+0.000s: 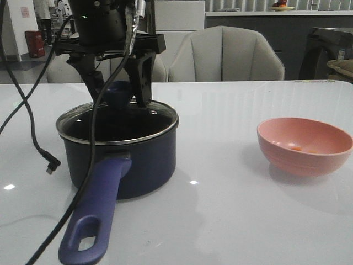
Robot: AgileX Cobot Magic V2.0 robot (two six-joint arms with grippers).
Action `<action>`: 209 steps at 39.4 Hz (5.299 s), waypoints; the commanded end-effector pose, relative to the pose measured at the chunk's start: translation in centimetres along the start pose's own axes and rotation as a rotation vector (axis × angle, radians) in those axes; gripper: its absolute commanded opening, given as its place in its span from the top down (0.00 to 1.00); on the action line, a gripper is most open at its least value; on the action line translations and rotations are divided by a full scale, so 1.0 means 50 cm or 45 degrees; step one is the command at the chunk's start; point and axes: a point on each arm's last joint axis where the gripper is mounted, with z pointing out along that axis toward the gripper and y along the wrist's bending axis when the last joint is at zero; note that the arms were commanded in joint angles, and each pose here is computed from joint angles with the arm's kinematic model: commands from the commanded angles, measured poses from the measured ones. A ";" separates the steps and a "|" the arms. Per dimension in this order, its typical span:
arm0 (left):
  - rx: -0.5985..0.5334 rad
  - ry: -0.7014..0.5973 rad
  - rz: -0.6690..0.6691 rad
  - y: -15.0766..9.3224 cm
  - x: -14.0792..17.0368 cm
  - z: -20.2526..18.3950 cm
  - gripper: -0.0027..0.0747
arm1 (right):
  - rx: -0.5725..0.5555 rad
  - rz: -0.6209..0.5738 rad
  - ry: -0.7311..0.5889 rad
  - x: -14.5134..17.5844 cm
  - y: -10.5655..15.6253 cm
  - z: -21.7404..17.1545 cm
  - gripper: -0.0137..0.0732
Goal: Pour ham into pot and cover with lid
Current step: 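Lower the left gripper onto the purple knob of the glass lid, then grip the knob and lift the glass lid off the saucepan, then move the lid beside the saucepan and set it on the table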
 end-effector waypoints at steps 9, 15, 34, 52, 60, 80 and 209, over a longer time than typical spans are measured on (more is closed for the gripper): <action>0.034 -0.048 -0.013 -0.010 0.002 -0.040 0.69 | 0.005 -0.011 -0.104 -0.008 -0.001 -0.002 0.66; 0.038 -0.069 -0.010 -0.012 -0.003 -0.049 0.69 | 0.005 -0.011 -0.104 -0.008 -0.001 -0.002 0.66; 0.013 -0.174 0.016 -0.015 -0.025 -0.111 0.69 | 0.005 -0.011 -0.104 -0.008 -0.001 -0.002 0.66; -0.044 -0.166 0.022 0.001 -0.025 -0.112 0.69 | 0.005 -0.011 -0.104 -0.008 -0.001 -0.002 0.66; -0.047 -0.202 0.006 0.016 -0.030 -0.119 0.69 | 0.005 -0.011 -0.104 -0.008 -0.001 -0.002 0.66; -0.101 -0.313 -0.206 0.188 0.011 -0.232 0.69 | 0.005 -0.011 -0.104 -0.008 -0.001 -0.002 0.66; -0.157 -0.032 -0.421 0.360 0.181 -0.046 0.14 | 0.006 -0.011 -0.105 -0.008 -0.001 -0.002 0.66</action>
